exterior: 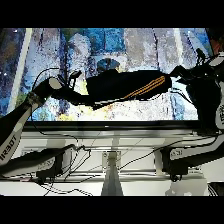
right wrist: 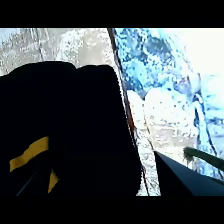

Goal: Fold the clothes and pants, and hang the long-sleeved shirts on hangers.

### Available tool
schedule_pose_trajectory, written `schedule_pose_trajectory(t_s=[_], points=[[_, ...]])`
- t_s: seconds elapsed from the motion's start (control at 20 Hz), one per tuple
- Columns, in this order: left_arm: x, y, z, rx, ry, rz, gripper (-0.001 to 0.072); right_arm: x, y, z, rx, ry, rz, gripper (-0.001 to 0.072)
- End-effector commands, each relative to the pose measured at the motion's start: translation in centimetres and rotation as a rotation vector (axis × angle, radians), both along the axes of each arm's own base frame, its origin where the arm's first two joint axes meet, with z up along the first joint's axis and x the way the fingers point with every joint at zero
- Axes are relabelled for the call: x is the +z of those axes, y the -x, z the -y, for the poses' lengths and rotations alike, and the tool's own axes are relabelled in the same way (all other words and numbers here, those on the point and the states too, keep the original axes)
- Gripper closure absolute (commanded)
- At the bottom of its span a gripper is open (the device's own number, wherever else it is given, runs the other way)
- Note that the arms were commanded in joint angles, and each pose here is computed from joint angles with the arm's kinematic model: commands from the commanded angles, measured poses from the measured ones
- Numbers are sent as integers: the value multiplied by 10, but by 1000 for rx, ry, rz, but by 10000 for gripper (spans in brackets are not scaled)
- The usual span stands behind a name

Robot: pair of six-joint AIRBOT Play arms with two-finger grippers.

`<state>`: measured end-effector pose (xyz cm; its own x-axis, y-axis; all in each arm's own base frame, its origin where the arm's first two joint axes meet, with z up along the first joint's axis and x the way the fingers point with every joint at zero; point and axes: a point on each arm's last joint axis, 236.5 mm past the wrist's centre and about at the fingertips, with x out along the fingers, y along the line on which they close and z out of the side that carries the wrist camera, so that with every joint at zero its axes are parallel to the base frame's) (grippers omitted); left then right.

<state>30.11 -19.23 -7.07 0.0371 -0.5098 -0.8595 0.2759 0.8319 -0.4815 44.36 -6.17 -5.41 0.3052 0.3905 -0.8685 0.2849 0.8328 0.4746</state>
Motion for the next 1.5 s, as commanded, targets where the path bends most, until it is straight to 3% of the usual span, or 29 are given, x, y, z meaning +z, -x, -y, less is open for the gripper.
schedule_pose_trajectory(t_s=[0.0, 0.2, 0.35, 0.4, 0.5, 0.55, 0.8, 1.05, 1.2, 1.45], points=[[0, -7, -1, 16, -4, 25, 16, -29, 13, -14, -9, -165, -137, 20], [-1, -11, -2, 25, -5, 40, 16, -61, 10, -51, 18, -258, -197, 20], [-5, -11, -2, 26, -8, 31, 16, -66, 3, -96, 157, -291, -143, 27], [-9, -10, -2, 26, -11, 20, 16, -67, -1, -107, 195, -274, -116, 104], [-18, -8, -3, 26, -18, -6, 16, -68, -9, -125, 234, -238, -74, 571], [-21, -9, -4, 26, -22, -9, 16, -65, -16, -130, 239, -220, -48, 646], [25, -63, -47, 47, -86, 188, 15, 6, -68, -108, 227, -107, 179, 685], [131, -110, -95, 166, -98, 467, 15, 153, -103, 7, -113, 172, 507, 685], [182, -106, -113, 216, -98, 588, 16, 228, -58, 93, -353, 313, 570, 685], [229, -91, -115, 228, -90, 705, 15, 286, 101, 214, -928, 463, 395, 686]])
